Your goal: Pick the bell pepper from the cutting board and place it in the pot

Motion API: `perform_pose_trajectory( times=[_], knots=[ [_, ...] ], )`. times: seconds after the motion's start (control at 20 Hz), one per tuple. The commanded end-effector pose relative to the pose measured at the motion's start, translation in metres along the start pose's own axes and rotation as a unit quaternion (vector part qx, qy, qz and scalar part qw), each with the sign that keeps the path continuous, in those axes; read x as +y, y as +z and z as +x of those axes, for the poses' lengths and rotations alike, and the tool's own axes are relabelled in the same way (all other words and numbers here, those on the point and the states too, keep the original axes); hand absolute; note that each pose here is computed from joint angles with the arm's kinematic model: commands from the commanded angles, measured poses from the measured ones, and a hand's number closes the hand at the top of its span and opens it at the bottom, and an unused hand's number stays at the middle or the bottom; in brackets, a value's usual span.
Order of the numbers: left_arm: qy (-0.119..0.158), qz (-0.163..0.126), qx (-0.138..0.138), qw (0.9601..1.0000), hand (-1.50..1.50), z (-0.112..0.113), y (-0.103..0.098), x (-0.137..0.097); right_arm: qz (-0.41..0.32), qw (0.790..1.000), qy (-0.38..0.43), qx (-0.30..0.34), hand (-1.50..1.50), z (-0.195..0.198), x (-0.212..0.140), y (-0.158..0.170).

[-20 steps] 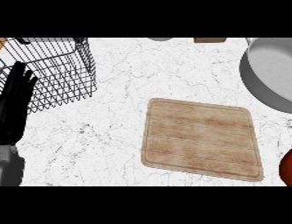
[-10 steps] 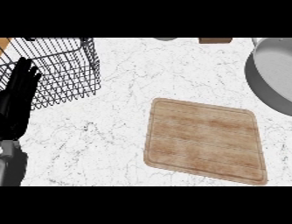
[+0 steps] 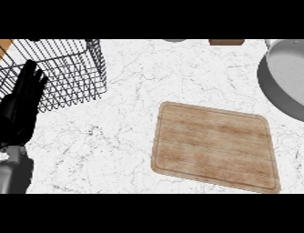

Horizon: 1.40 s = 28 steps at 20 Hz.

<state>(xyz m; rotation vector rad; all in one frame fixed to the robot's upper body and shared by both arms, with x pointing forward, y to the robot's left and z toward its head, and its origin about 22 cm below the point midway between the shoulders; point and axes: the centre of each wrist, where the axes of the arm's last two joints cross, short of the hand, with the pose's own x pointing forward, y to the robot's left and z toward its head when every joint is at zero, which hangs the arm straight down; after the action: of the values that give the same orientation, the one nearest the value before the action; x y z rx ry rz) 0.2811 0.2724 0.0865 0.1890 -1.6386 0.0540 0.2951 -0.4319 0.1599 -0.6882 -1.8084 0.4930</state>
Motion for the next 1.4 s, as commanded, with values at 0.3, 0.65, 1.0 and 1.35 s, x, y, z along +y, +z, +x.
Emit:
perform_pose_trajectory(
  times=[0.3,0.65,1.0,1.35],
  knots=[
    [0.008,-0.017,-0.007,0.9998,0.0,0.006,-0.006,-0.016,-0.061,0.971,0.23,0.009,1.5,-0.061,0.01,-0.011],
    [-0.003,-0.023,0.0,0.9997,0.0,-0.011,-0.005,-0.013,-0.021,0.977,0.208,0.049,1.5,-0.077,0.035,-0.045],
    [0.001,-0.019,-0.001,0.9998,0.0,0.007,-0.014,-0.015,0.058,0.989,0.095,0.099,-1.5,-0.101,0.048,-0.03],
    [0.001,-0.017,0.0,0.9998,0.0,0.012,-0.009,-0.007,0.023,0.995,-0.092,0.044,-1.5,-0.099,0.054,-0.036]
  ],
)
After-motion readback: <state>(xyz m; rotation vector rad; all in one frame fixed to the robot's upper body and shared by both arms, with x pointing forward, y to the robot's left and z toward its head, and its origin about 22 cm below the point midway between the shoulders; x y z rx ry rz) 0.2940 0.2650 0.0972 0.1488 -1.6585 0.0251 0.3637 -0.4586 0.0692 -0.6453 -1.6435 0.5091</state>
